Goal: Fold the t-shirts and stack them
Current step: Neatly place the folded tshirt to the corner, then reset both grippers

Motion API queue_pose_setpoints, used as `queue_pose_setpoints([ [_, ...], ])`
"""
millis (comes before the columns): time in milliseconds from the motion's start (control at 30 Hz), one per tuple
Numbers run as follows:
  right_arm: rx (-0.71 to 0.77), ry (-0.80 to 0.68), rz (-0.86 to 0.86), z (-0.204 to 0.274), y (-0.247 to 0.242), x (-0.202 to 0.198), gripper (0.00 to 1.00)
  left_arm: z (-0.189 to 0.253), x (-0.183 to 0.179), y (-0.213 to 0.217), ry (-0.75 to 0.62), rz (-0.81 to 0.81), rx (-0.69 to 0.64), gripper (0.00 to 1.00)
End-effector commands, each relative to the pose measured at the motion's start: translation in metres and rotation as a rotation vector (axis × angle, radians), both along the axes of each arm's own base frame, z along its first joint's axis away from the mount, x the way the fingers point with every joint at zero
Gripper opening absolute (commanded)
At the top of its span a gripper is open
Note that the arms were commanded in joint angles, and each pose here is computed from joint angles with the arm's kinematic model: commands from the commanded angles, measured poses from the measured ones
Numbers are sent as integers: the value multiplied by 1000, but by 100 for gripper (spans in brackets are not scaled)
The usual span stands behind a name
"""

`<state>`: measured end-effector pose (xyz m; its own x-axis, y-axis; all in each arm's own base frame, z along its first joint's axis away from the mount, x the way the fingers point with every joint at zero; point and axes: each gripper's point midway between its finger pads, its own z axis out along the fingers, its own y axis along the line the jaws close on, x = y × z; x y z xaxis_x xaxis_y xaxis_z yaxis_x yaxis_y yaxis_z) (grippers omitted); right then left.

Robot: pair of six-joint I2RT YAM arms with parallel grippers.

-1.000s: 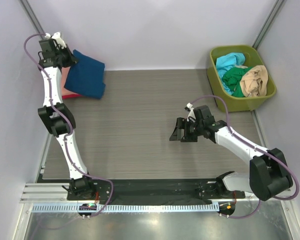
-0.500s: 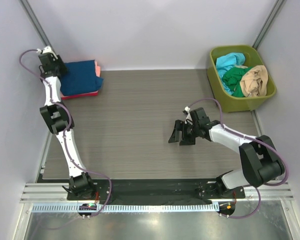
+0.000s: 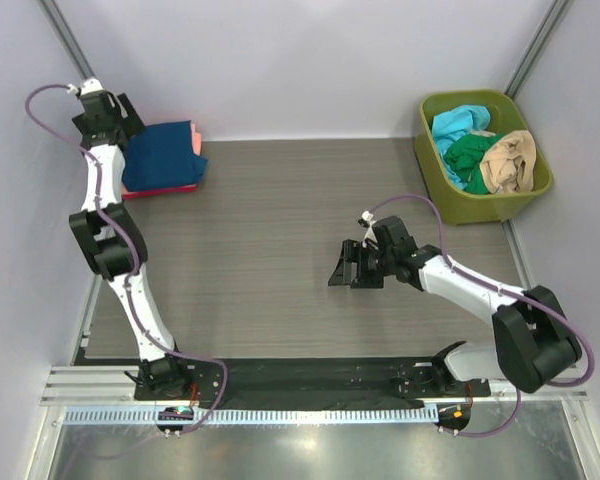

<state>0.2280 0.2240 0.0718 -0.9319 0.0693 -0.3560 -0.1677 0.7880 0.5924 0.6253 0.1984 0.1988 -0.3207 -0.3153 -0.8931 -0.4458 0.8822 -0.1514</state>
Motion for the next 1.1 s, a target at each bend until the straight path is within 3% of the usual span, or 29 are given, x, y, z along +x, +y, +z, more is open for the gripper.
queue_pose_setpoints([
  [0, 26, -107, -15, 34, 5, 9, 77, 135, -48, -15, -194, 156, 114, 100],
  [33, 32, -132, -17, 42, 5, 8, 76, 125, -62, -13, -162, 212, 126, 100],
  [100, 35, -150, -20, 51, 2, 6, 76, 153, -84, -30, -212, 213, 110, 100],
  [167, 40, -182, -28, 61, -1, 4, 77, 136, -101, -43, -163, 213, 86, 100],
  [200, 39, -192, -33, 65, -3, 3, 77, 158, -119, -52, -215, 216, 53, 100],
  [233, 38, -201, -38, 68, -4, 3, 76, 139, -129, -60, -176, 206, 26, 100],
  [333, 32, -223, -57, 75, -10, 1, 77, 137, -167, -99, -202, 134, -130, 100],
  [500, 89, -254, -80, 99, -7, -2, 76, 100, -232, -164, -100, -92, -317, 100],
  [600, 125, -301, -131, 118, -12, -2, 77, 47, -288, -185, 14, -141, -370, 100],
  [833, 132, -343, -235, 125, -30, -7, 77, -1, -383, -207, 78, -201, -384, 100],
  [1067, 94, -294, -343, 97, -50, -18, 77, 21, -402, -227, -36, -311, -338, 100],
])
